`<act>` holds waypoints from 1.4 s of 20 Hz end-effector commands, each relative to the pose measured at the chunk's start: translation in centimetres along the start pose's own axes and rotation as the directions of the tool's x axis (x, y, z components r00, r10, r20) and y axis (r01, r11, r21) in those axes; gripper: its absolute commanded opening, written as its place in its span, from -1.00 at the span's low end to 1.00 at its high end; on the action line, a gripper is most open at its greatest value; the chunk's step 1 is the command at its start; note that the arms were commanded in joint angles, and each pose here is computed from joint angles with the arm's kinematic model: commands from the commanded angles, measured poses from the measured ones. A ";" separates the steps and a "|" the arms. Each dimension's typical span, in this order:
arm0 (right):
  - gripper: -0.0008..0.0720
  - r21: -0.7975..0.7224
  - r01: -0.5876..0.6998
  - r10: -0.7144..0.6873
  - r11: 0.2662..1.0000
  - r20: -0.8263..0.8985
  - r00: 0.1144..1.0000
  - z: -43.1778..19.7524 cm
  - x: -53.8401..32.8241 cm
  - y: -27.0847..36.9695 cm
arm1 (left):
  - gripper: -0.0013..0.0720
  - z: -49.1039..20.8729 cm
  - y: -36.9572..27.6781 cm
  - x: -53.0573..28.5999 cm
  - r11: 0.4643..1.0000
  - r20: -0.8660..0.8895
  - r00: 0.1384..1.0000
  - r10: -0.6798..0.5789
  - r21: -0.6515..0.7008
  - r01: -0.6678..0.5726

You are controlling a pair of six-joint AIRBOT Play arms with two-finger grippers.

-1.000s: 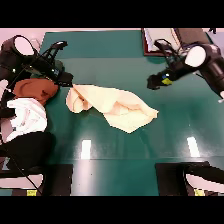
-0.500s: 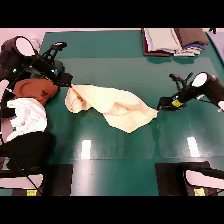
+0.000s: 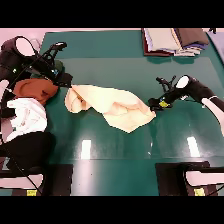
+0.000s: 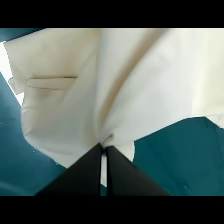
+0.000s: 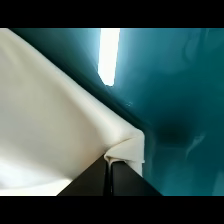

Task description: Fold the shirts.

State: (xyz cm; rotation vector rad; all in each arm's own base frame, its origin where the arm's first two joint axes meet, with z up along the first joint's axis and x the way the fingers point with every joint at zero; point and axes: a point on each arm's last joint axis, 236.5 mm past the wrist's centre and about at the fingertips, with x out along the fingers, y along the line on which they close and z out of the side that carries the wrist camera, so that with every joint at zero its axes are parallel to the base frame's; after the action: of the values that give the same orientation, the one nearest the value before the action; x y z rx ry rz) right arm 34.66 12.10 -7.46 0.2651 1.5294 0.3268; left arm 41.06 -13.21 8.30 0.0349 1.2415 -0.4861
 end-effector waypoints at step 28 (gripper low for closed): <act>-0.93 -0.090 0.191 -0.159 0.977 0.283 0.946 -0.5 -20.5 1.3 | -0.89 -1.6 -3.3 -4.7 0.993 0.078 0.995 -0.057 0.105 0.049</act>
State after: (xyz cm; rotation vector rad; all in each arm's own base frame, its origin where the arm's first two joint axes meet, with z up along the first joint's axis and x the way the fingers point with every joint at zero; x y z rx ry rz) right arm 32.75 4.11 20.18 0.0725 1.0425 0.1968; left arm 35.88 -13.42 22.62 0.0813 0.9108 -0.5459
